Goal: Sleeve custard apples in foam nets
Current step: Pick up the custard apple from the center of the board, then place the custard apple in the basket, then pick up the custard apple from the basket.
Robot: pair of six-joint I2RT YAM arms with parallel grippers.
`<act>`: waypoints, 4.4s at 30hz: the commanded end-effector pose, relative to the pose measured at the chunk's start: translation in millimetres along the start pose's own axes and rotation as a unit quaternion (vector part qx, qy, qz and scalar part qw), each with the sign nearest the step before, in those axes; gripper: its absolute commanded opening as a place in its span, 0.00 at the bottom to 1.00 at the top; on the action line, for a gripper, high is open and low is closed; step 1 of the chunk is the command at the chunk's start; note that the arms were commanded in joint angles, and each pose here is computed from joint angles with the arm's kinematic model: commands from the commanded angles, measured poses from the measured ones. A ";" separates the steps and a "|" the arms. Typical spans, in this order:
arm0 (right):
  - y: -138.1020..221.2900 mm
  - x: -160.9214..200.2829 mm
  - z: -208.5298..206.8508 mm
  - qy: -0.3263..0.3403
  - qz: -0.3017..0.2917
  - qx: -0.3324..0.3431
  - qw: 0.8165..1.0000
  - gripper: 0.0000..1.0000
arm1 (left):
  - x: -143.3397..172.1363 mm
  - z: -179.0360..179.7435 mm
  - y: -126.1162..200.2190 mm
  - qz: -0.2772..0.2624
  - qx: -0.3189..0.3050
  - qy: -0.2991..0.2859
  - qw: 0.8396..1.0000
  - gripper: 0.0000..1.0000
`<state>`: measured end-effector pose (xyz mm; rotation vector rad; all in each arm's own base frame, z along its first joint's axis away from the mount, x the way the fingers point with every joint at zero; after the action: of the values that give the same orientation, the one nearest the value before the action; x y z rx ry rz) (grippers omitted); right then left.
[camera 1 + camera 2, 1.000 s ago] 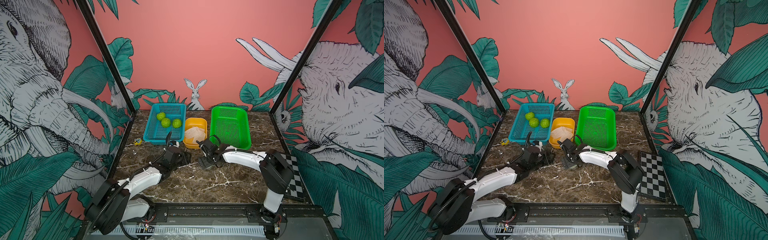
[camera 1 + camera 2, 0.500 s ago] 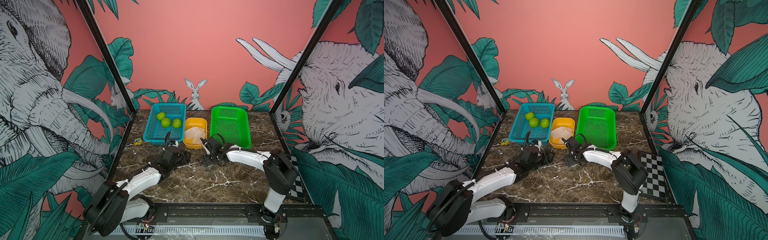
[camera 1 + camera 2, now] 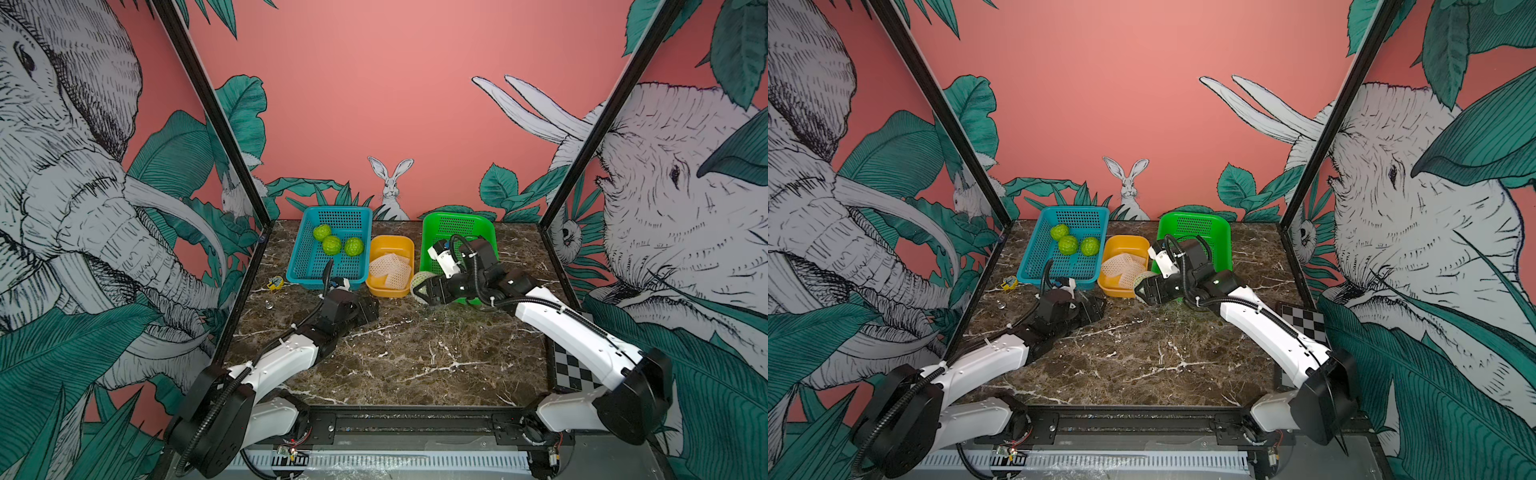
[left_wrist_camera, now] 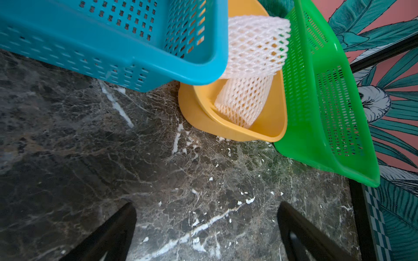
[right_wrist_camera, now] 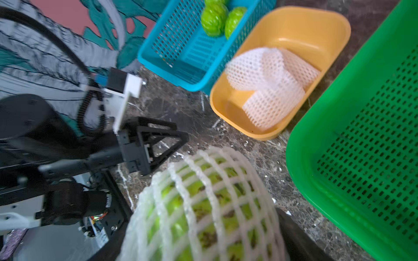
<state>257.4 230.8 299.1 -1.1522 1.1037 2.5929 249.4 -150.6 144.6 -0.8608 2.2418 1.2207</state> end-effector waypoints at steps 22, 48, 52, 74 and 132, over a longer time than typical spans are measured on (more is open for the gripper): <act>119.6 -105.4 95.5 0.215 -0.108 -0.094 0.966 0.82 | -12.5 -4.4 12.3 -0.018 -0.005 -0.032 0.999 0.99; 76.8 -108.6 34.1 0.160 -0.093 0.008 0.983 0.84 | -10.4 -2.9 11.8 -0.014 -0.008 -0.026 1.000 0.99; 45.4 -104.6 -27.4 0.103 -0.083 0.090 0.987 0.84 | -8.6 -1.5 11.8 -0.012 -0.009 -0.028 0.999 0.99; -39.7 13.2 -239.9 -0.086 0.103 0.360 0.923 0.83 | -7.1 0.5 10.6 -0.001 -0.021 -0.038 0.999 0.99; 26.1 -30.6 -181.5 -0.052 0.001 0.317 0.947 0.99 | -235.8 111.3 -177.9 -0.064 -0.244 -0.030 0.967 0.99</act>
<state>370.4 98.4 245.3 -0.7973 1.7496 2.0306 546.7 -59.3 131.8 -1.0880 1.8170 1.7314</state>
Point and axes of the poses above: each gripper's point midway between its finger pads, its own y axis back along the fingers, its own z axis along the line the jaws close on, x = y × z, the point moved 7 cm from there along y, back along the fingers, and after that the axes turned 4 degrees about -y, right-handed, at the moved point
